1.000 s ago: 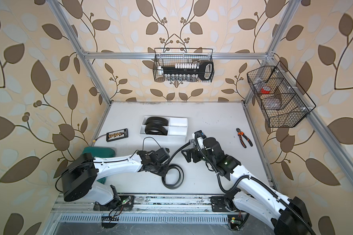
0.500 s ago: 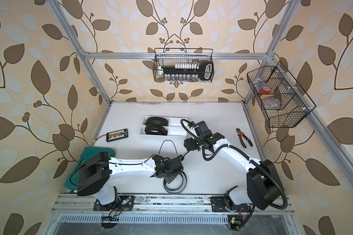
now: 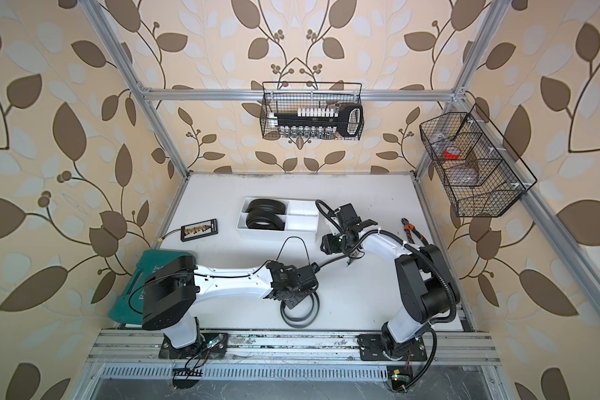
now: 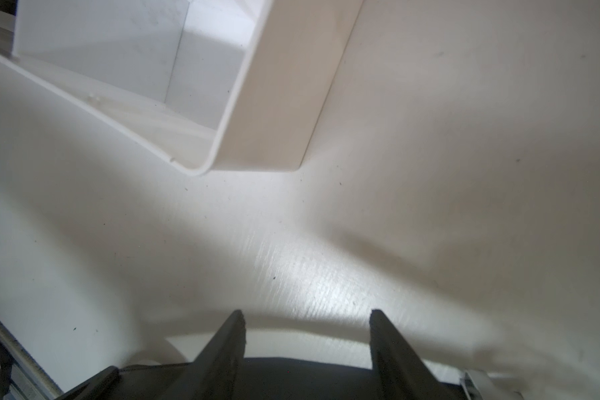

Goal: Place the belts into the storage roll
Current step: Roll the belt at the center of the board.

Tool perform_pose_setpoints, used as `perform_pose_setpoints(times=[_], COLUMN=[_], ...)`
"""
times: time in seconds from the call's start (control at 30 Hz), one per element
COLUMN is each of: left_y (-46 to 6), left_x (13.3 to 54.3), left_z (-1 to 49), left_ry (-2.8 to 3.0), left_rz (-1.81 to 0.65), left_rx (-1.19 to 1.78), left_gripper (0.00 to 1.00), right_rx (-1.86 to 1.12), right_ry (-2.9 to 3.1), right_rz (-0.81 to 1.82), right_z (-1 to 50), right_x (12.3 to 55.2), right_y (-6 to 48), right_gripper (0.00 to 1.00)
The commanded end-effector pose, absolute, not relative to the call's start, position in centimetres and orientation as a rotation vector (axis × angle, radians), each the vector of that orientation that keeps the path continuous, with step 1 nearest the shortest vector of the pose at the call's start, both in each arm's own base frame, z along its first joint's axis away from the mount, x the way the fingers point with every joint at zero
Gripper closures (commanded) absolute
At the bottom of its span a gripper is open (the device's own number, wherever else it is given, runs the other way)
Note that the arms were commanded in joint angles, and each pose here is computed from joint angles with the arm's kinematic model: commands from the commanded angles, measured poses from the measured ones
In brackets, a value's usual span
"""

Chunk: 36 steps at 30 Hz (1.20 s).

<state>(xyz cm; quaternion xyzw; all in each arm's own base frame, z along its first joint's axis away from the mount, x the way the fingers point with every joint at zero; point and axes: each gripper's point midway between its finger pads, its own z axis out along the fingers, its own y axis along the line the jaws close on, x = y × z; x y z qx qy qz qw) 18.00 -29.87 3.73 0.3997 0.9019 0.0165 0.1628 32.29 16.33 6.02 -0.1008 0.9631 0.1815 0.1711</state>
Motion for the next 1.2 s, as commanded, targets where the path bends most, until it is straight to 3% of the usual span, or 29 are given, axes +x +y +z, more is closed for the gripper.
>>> perform_pose_setpoints(times=[0.0,0.23,0.53,0.7,0.83,1.0,1.17], left_y=[-29.2,-28.5,-28.0,-27.7,-28.2,-28.2,-28.3], left_x=[20.2,22.7,23.9,24.8,25.2,26.4,27.4], left_z=[4.7,5.6,3.9,3.5,3.4,3.6,3.6], left_ry=[2.584,2.562,2.677,2.711,2.725,2.763,2.802], left_rz=[0.011,0.012,-0.010,0.022,0.002,0.060,0.088], left_rx=[1.023,0.954,0.880,0.825,0.806,0.656,0.456], left_gripper=[1.00,1.00,1.00,1.00,1.00,1.00,1.00], right_rx=[-0.236,-0.188,-0.181,-0.189,-0.206,-0.188,-0.171], right_ry=[2.799,2.832,2.787,2.798,2.815,2.793,2.775], right_rz=[0.610,0.670,0.840,0.852,0.822,0.761,0.759], right_z=[5.2,3.9,5.0,4.6,4.1,4.7,5.1], right_x=[29.3,27.1,26.9,26.3,25.9,26.0,25.3], right_y=[16.0,15.9,17.3,17.2,16.9,16.1,16.2], right_gripper=[0.45,0.49,0.32,0.31,0.43,0.67,0.70])
